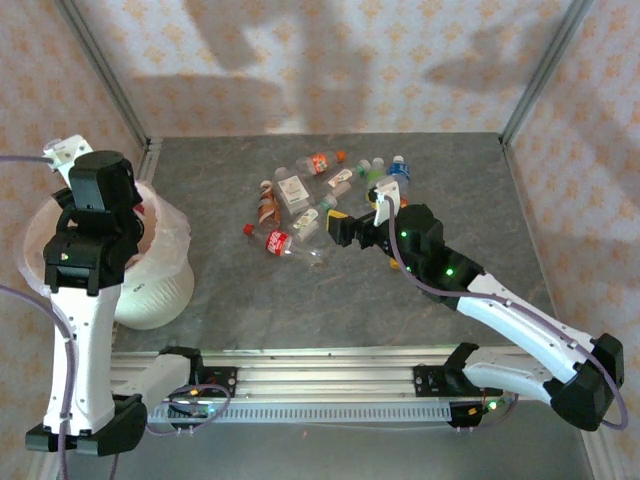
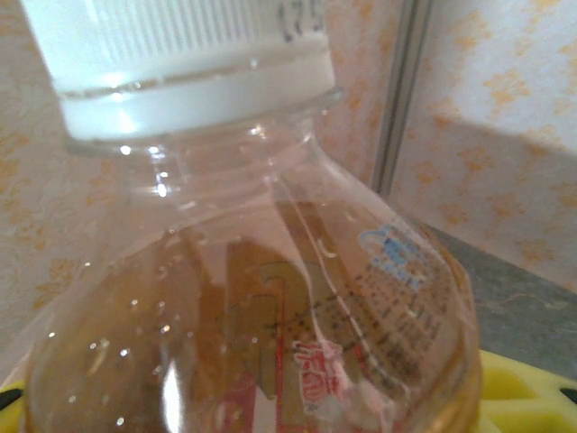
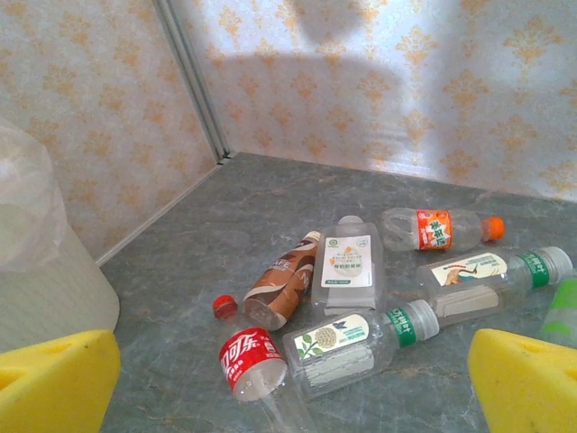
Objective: Put the plastic bottles in the bin
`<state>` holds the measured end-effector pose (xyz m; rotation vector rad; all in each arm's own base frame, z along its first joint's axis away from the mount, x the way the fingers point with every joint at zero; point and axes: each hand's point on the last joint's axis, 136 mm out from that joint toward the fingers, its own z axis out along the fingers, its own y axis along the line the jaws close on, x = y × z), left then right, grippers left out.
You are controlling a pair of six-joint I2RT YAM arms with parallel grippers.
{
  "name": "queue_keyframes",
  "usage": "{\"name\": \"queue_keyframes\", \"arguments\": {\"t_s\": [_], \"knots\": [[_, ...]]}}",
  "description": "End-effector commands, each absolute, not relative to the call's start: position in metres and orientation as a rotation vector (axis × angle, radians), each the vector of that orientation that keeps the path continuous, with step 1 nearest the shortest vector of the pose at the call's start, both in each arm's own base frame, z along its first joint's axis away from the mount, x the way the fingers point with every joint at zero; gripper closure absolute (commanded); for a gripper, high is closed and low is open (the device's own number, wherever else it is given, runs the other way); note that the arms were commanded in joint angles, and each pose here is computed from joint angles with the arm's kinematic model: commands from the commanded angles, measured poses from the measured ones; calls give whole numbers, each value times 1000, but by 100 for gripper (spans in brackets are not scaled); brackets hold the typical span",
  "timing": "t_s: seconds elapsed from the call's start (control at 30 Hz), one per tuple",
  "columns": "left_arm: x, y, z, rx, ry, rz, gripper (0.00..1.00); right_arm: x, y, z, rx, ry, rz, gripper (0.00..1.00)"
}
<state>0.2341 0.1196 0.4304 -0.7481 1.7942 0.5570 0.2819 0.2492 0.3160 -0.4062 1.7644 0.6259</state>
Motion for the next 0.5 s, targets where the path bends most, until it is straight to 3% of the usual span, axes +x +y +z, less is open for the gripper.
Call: {"name": "queue_keyframes", "arguments": {"t_s": [0.0, 0.47], "knots": [[227, 129, 413, -786, 1840, 576, 51, 282, 246, 315, -382, 1773, 622, 1], [225, 166, 344, -1024, 1917, 468, 50, 290, 260, 306, -388, 1819, 642, 1]]}}
